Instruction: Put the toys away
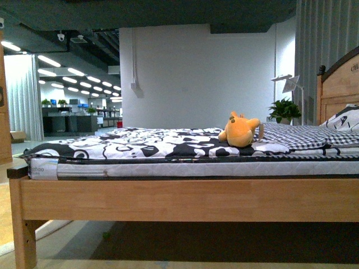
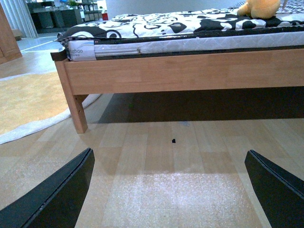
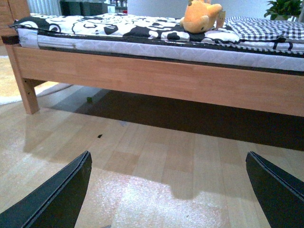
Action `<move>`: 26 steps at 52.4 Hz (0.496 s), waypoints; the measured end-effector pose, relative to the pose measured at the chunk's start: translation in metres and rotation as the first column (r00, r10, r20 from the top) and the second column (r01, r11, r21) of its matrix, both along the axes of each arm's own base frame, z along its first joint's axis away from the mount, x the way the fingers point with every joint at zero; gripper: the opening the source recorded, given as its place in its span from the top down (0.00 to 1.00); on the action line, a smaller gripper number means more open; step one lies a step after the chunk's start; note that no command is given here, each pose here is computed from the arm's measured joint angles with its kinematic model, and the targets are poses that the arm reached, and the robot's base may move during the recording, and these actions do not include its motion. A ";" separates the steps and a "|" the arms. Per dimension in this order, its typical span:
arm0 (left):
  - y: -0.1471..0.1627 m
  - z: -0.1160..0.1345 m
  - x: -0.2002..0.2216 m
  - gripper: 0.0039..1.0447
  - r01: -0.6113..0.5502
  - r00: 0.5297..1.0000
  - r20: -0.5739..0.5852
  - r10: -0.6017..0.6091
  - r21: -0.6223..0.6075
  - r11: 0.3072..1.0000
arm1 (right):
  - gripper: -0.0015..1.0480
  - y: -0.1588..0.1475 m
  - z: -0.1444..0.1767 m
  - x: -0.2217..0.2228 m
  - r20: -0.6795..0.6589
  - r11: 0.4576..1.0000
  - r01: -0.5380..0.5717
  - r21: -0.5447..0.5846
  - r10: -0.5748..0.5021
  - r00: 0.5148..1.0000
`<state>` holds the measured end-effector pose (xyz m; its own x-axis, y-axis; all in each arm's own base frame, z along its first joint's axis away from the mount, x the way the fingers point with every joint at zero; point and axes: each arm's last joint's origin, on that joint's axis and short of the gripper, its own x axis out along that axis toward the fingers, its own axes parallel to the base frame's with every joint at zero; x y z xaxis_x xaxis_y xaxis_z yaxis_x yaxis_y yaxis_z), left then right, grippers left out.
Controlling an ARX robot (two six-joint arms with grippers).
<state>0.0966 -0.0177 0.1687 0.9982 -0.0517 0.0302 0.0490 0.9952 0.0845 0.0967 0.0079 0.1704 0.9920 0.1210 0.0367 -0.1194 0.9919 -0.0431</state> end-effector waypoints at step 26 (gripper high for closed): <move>0.000 0.000 0.000 0.06 0.000 1.000 0.000 0.000 0.000 1.000 | 0.06 0.000 0.000 0.000 0.000 1.000 0.000 0.000 0.000 1.000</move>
